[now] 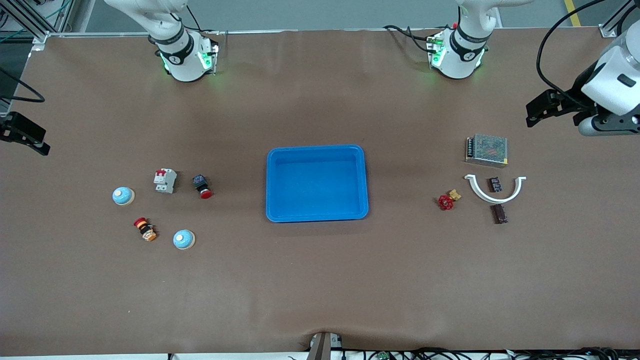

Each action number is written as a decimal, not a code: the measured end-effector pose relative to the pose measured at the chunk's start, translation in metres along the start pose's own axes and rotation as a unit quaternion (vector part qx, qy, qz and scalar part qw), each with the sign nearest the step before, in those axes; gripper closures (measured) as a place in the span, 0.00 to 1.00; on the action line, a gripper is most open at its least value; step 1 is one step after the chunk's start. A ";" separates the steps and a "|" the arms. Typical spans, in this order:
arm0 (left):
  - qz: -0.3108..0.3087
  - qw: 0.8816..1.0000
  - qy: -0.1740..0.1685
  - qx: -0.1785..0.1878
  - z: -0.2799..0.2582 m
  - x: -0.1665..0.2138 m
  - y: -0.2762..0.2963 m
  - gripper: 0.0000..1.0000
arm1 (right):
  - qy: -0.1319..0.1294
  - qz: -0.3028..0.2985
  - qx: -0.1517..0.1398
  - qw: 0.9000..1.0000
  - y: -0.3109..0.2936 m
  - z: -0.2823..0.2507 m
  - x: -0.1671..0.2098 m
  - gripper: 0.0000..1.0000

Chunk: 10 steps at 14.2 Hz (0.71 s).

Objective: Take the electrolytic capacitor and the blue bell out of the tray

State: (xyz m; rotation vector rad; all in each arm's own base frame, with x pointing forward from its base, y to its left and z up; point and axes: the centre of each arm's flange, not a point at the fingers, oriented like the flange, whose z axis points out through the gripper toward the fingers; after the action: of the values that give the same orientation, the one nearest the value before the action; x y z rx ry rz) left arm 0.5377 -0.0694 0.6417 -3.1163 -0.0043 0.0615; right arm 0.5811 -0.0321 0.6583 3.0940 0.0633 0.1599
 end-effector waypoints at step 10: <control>0.005 1.000 0.010 0.001 -0.012 -0.010 0.000 0.00 | -0.013 0.010 0.040 0.999 0.000 0.007 -0.003 0.00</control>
State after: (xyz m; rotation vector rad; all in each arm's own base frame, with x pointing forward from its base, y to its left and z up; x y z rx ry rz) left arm 0.5281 -0.0700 0.6545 -3.1151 0.0108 0.0312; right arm 0.5793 -0.0330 0.6507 3.1762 0.0391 0.1205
